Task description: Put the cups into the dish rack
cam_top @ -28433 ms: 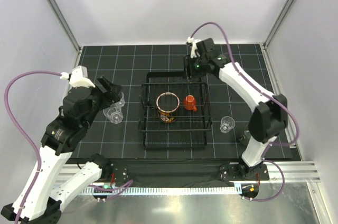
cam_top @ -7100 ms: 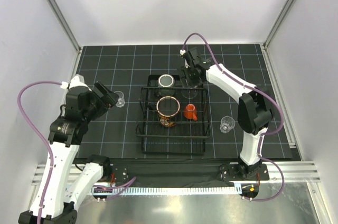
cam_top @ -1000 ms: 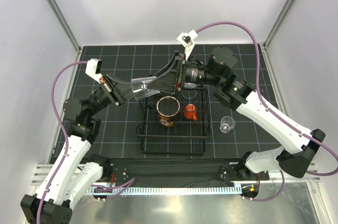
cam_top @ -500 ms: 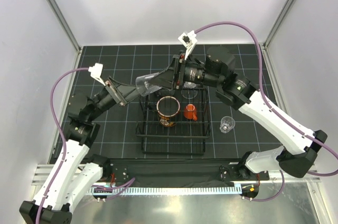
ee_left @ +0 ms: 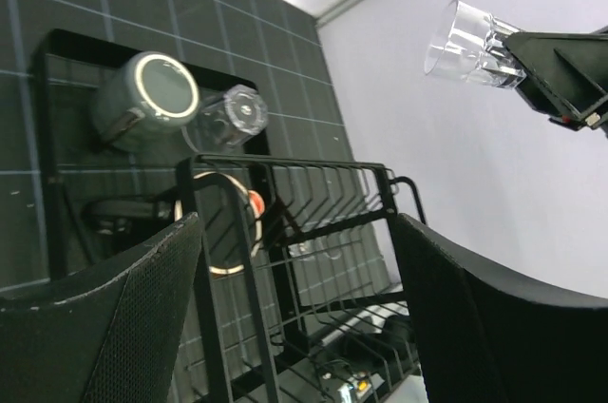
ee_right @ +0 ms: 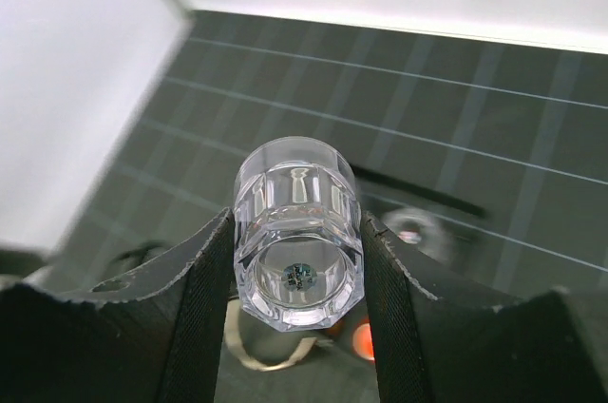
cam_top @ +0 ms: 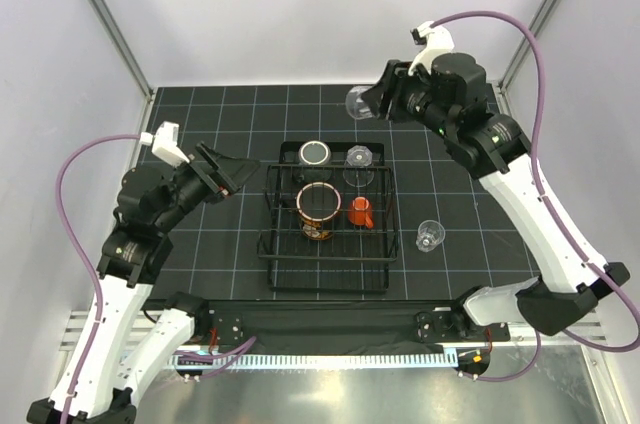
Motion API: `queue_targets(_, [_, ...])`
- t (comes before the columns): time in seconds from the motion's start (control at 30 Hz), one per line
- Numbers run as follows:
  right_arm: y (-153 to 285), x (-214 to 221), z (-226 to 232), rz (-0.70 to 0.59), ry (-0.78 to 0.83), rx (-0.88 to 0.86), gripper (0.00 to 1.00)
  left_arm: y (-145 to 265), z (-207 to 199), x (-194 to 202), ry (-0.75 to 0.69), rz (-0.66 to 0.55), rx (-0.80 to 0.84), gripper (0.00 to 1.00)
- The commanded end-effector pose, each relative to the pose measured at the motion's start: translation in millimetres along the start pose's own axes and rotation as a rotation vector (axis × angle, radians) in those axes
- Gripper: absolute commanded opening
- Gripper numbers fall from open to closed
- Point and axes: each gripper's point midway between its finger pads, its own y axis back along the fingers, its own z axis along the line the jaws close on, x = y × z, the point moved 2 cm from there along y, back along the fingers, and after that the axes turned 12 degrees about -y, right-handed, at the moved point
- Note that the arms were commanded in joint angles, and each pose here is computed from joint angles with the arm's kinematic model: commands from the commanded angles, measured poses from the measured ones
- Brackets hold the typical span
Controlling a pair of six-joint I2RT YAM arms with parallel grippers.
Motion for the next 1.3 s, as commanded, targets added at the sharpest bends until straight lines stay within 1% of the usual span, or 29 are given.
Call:
queue_targets(0.0, [-3.1, -18.2, -38.5, -0.057, 0.111, 0.206, 0.04, 9.4, 9.0, -3.9, -0.064, 0.0, -0.085, 0.8])
queue_targets(0.07, [-7.3, -21.3, -56.0, -0.073, 0.146, 0.301, 0.04, 15.0, 8.0, -5.8, -0.082, -0.012, -0.089, 0.8])
queue_targets(0.13, [-18.4, -12.8, -72.4, -0.043, 0.181, 0.368, 0.04, 19.3, 10.2, -5.0, -0.095, -0.02, -0.102, 0.8])
queue_targets(0.3, [-43.2, 12.7, -93.2, 0.025, 0.198, 0.417, 0.04, 20.6, 11.9, -1.9, -0.104, -0.009, -0.106, 0.81])
queue_targets(0.43, [-63.8, 40.8, -108.8, 0.141, 0.206, 0.45, 0.04, 20.9, 13.4, 2.9, -0.109, 0.015, -0.106, 0.82])
queue_targets(0.57, [-67.6, 60.9, -116.6, 0.223, 0.194, 0.469, 0.04, 21.6, 15.9, 8.4, -0.107, 0.027, -0.105, 0.84])
queue_targets(0.67, [-70.3, 77.0, -119.1, 0.285, 0.184, 0.453, 0.04, 21.0, 18.1, 12.3, -0.102, 0.031, -0.104, 0.84])
queue_targets(0.8, [-69.0, 101.2, -116.2, 0.408, 0.172, 0.406, 0.04, 17.5, 17.3, 15.6, -0.086, 0.04, -0.085, 0.85])
queue_targets(0.83, [-69.5, 106.7, -112.6, 0.437, 0.166, 0.372, 0.04, 16.7, 17.4, 16.1, -0.085, 0.042, -0.082, 0.85])
queue_targets(1.1, [-73.3, 143.6, -117.4, 0.613, 0.206, 0.301, 0.04, 13.4, 18.7, 20.8, -0.075, 0.062, -0.073, 0.85])
queue_targets(1.27, [-74.9, 153.2, -124.1, 0.647, 0.222, 0.304, 0.04, 13.3, 20.3, 22.8, -0.075, 0.066, -0.077, 0.85])
